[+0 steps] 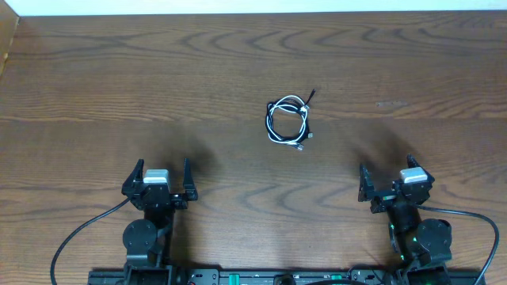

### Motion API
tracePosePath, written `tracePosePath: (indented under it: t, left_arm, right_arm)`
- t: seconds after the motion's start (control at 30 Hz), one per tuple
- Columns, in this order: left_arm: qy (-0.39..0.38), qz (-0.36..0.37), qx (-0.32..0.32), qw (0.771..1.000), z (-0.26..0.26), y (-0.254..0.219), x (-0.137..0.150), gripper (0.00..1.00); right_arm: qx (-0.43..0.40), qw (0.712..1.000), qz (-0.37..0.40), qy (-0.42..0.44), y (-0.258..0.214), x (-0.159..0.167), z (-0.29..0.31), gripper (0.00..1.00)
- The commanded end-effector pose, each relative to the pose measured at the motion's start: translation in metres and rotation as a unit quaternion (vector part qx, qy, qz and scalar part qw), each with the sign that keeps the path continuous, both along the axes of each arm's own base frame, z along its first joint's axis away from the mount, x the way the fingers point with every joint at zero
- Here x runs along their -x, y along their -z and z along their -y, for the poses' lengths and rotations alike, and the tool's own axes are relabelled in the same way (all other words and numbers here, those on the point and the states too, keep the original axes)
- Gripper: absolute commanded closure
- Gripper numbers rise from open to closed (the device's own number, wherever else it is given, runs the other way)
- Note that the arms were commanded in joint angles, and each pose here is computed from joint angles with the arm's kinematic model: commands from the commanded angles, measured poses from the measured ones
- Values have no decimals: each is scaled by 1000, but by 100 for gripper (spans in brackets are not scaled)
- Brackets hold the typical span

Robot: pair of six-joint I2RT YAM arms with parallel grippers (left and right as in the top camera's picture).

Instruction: Untangle cables

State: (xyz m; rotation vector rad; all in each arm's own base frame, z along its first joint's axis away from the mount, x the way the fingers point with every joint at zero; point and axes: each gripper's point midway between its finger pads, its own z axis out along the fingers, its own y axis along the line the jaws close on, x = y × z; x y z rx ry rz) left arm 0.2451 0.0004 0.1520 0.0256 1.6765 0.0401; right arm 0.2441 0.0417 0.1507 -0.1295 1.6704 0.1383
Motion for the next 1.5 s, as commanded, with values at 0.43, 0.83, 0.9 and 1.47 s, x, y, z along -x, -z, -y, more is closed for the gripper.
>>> tracePosePath:
  t: [0.43,0.83,0.9,1.47]
  left_arm:
    - [-16,-31,-6,999,-6,18,1,2]
    - [-5,-25,-120,992,-7,13,1,2]
    - [7,-18,-118,993,-3,8,1,2]
    - [137,-42,-32,989,44,-64,-5,3]
  right_arm:
    - [7,1000,0,5,1,0,1,1]
    - [3,1000,19,5,-8,-1,1,1]
    - [-2,999,34,-8,-16,-1,-3,1]
    - [-78,987,139,-16,-109,15,-3,1]
